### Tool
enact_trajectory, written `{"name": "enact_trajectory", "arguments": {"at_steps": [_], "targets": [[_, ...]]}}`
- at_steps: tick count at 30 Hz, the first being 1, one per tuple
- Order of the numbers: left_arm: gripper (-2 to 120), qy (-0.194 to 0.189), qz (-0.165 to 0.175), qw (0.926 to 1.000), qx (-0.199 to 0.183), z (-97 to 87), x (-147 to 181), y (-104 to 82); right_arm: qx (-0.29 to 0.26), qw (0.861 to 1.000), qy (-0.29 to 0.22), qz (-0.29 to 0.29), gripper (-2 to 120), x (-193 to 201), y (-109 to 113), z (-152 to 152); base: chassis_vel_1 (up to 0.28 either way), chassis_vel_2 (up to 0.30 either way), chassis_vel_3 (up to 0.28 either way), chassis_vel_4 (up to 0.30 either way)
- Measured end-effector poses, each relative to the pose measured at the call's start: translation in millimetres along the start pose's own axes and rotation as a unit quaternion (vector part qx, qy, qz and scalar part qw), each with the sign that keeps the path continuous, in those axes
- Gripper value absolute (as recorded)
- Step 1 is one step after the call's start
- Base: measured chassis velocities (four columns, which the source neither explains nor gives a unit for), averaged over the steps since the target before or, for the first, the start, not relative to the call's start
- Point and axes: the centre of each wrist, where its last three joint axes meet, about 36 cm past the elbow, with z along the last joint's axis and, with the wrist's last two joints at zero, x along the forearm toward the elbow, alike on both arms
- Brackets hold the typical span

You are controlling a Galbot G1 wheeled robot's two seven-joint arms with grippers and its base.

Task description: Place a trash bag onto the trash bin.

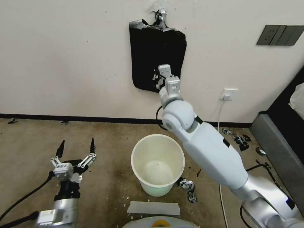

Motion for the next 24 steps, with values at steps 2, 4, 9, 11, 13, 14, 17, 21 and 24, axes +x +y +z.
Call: {"name": "enact_trajectory", "arguments": {"at_steps": [2,4,9,11,13,14,17,21,24], "targets": [[100,-0.001,-0.002,1.0000,0.000,-0.6,-0.3,0.0,0.000,1.000,-0.002,0.000,0,0.8,-0.1,-0.8,0.000,0.000,0.000,0.000],[100,-0.011,-0.012,0.9999,-0.003,-7.2,-6.8,1.8,-0.005,1.000,-0.015,-0.004,0,6.8,-1.2,-7.0,0.000,0.000,0.000,0.000],[100,-0.026,-0.015,0.9995,-0.011,-17.9,-18.9,7.8,-0.012,0.998,-0.063,-0.002,7,5.9,-6.1,-28.0,0.000,0.000,0.000,0.000],[100,-0.025,-0.014,0.9995,-0.011,-18.4,-19.0,7.4,-0.007,0.997,-0.080,0.000,11,2.5,-7.9,-34.7,0.000,0.000,0.000,0.000],[100,-0.022,-0.013,0.9996,-0.007,-17.7,-17.2,4.6,0.003,0.995,-0.103,0.007,21,-8.0,-12.1,-49.3,0.000,0.000,0.000,0.000],[100,-0.021,-0.013,0.9997,-0.006,-17.0,-16.5,3.6,0.010,0.994,-0.112,0.012,25,-15.8,-14.5,-57.2,0.000,0.000,0.000,0.000],[100,-0.017,-0.013,0.9998,-0.005,-15.5,-15.0,2.3,0.017,0.992,-0.124,0.021,34,-32.8,-18.0,-75.2,0.000,0.000,0.000,0.000],[100,-0.017,-0.013,0.9998,-0.004,-15.2,-14.2,1.8,0.025,0.991,-0.127,0.038,50,-63.9,-17.7,-97.9,0.000,0.000,0.000,0.000],[100,-0.016,-0.014,0.9998,-0.004,-15.1,-12.8,1.6,0.032,0.991,-0.121,0.053,61,-82.2,-19.5,-103.9,0.000,0.000,0.000,0.000]]}}
